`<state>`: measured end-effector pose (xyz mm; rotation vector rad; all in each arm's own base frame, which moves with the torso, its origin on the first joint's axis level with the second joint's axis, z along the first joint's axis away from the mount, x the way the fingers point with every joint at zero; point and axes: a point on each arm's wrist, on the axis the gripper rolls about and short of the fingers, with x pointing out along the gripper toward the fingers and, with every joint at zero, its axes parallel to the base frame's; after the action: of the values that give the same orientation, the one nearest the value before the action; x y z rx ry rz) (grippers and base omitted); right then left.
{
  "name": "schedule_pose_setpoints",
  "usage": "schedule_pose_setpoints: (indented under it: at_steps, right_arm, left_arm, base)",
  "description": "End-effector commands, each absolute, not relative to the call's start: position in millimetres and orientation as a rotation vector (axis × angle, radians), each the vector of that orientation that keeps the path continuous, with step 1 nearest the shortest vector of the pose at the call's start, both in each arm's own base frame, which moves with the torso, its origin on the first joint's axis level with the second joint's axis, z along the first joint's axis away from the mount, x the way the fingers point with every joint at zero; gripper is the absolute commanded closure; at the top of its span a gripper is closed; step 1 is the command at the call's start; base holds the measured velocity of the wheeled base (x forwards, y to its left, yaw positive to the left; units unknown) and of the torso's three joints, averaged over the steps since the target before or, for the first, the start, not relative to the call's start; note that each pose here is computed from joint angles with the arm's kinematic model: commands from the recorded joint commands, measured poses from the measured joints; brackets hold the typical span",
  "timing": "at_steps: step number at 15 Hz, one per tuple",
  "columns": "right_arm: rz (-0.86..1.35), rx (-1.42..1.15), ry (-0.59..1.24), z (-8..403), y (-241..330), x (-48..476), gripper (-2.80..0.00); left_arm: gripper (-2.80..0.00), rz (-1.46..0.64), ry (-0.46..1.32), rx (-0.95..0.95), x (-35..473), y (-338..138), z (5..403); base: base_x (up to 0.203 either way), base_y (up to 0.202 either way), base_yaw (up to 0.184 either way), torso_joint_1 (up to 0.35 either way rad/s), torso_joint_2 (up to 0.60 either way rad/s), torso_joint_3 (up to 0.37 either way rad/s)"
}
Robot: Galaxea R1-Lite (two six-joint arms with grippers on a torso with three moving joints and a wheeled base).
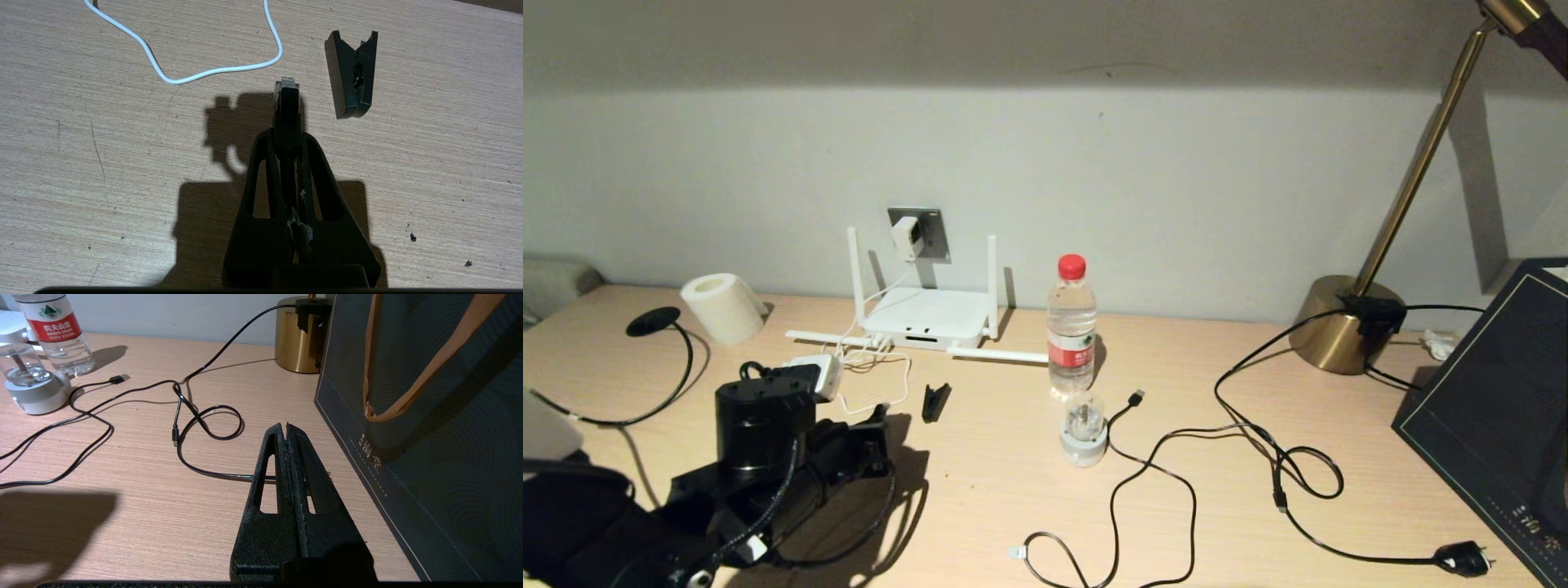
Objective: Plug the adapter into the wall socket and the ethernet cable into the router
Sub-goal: Align cable and router interface
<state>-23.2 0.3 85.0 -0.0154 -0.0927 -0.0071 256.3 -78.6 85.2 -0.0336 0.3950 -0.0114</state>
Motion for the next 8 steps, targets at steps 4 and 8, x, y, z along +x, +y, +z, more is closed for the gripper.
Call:
schedule_pose_setpoints:
  at_steps: [4, 8]
  right_arm:
    - [-0.007, -0.016, -0.057, 75.3, 0.3, -20.3, 0.0]
    - [-0.007, -0.016, -0.057, 75.3, 0.3, -20.3, 0.0]
  left_arm:
    - [0.0, -0.014, 0.352, -0.05, 255.0, -78.2, 95.4]
    - [0.0, -0.003, 0.344, -0.059, 280.2, -77.3, 91.6]
  base:
    - [0.0, 0.0, 0.0, 0.0, 0.0, 0.0]
    - [0.0, 0.0, 0.0, 0.0, 0.0, 0.0]
